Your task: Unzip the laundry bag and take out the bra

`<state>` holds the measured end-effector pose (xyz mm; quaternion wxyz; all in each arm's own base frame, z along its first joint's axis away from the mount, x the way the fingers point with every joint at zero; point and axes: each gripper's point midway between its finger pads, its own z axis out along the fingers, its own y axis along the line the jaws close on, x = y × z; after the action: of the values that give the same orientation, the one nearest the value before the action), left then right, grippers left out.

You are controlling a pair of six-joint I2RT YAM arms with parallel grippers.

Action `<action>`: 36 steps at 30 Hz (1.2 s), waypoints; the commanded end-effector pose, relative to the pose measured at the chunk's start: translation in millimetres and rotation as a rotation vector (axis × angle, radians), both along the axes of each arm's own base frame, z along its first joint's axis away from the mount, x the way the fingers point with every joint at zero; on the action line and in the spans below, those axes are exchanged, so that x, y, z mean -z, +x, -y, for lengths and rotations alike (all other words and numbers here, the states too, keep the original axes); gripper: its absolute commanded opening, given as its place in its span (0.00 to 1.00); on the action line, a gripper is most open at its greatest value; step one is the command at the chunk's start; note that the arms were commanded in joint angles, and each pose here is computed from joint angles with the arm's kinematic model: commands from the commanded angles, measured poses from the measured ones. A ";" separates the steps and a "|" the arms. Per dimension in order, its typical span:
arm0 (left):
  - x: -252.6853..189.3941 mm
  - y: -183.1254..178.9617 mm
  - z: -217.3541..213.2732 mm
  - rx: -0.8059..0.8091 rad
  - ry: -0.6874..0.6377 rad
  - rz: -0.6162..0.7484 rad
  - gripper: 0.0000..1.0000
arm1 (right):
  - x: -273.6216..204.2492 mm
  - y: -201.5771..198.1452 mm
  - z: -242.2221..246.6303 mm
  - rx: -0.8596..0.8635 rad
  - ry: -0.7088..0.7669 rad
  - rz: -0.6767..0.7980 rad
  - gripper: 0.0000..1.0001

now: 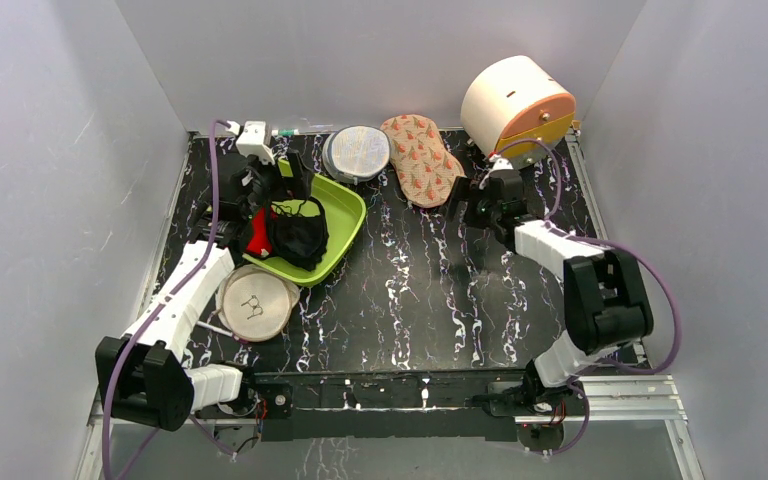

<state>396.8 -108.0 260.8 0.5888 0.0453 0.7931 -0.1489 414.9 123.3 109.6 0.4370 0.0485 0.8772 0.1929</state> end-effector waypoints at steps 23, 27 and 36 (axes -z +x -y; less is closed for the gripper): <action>-27.1 0.0 27.1 0.153 -0.104 0.087 0.98 | 12.9 72.2 -14.2 0.474 0.743 0.148 0.80; -26.7 0.3 26.7 0.150 -0.103 0.086 0.98 | 28.2 80.6 -16.5 0.492 0.751 0.112 0.77; -21.3 2.4 27.8 0.155 -0.104 0.072 0.98 | 44.1 96.9 -40.3 0.435 0.912 0.060 0.57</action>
<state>396.8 -134.3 275.2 0.5951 0.0744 0.7676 -0.2262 499.1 153.6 50.1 0.4294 0.4069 0.6924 0.4130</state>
